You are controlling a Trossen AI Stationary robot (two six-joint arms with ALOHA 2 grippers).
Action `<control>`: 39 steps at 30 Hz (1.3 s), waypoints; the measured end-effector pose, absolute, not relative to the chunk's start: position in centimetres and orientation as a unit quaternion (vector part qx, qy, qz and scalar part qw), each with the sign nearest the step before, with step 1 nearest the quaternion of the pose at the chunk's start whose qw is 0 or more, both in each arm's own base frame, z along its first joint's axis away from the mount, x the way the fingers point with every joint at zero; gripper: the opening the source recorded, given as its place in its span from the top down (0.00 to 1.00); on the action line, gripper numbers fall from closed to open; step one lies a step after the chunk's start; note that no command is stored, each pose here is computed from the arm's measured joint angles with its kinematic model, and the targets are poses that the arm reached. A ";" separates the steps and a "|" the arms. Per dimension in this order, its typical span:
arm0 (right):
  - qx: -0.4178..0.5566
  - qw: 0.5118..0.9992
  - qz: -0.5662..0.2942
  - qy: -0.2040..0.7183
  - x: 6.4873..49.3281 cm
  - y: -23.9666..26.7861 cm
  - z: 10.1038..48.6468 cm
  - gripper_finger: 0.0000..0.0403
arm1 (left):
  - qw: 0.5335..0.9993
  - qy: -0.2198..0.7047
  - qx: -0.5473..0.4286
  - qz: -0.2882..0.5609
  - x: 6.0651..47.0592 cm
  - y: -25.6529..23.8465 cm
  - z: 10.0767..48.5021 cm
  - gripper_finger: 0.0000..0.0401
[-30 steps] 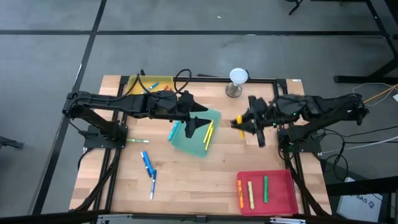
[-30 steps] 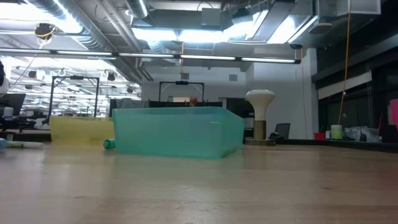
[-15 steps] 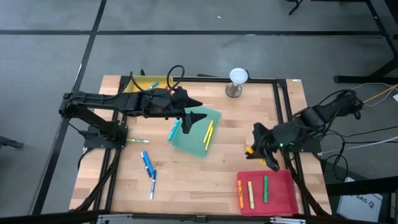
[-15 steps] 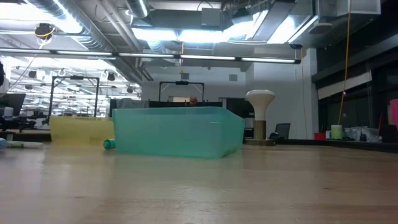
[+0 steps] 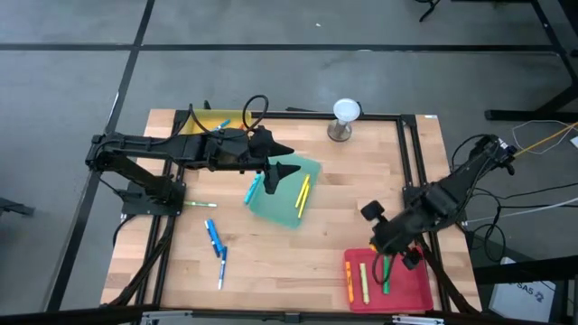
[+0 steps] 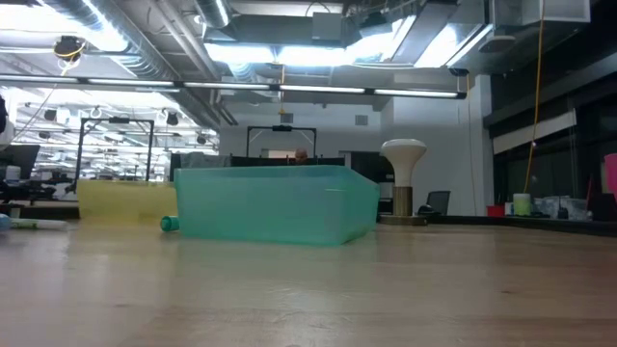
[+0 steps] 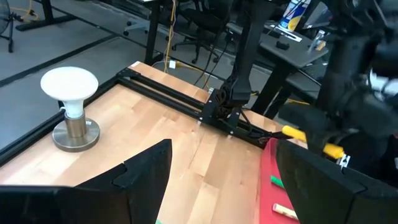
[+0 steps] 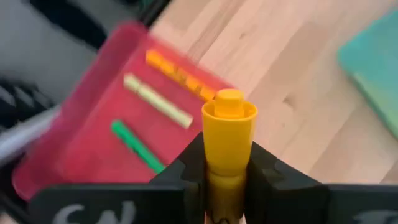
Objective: Pick & Place Markers
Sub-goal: Put the yellow highlighter pen into the pink bin
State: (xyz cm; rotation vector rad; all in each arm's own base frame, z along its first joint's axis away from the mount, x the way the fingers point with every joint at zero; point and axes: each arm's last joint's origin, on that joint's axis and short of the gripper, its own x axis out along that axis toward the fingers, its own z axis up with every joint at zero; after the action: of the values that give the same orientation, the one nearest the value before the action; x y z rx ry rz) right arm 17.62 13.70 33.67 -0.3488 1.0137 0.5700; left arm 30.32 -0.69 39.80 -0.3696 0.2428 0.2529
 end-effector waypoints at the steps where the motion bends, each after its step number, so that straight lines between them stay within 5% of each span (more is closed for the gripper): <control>1: -0.181 0.811 0.275 0.484 17.7 14.0 33.3 0.85 | 0.967 0.119 -0.187 0.126 30.3 -0.7 39.8 0.31; 12: -0.297 0.731 0.345 0.509 18.2 17.3 30.3 0.85 | 0.966 0.119 -0.191 0.126 30.3 -0.7 39.8 0.31; 29: -0.361 0.681 0.436 0.464 17.8 24.0 26.4 0.85 | 0.973 0.130 -0.171 0.084 30.4 -0.9 39.8 0.31; 39: -0.482 0.572 0.516 0.417 17.1 25.9 23.8 0.85 | 0.979 0.109 -0.167 0.030 30.5 -1.5 40.4 0.31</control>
State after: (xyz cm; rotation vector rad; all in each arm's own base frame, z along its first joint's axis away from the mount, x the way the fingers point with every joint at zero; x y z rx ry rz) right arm 17.13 25.94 23.81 -1.1312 0.9778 1.2109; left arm 30.52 -1.55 40.37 -0.3361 0.2193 0.0597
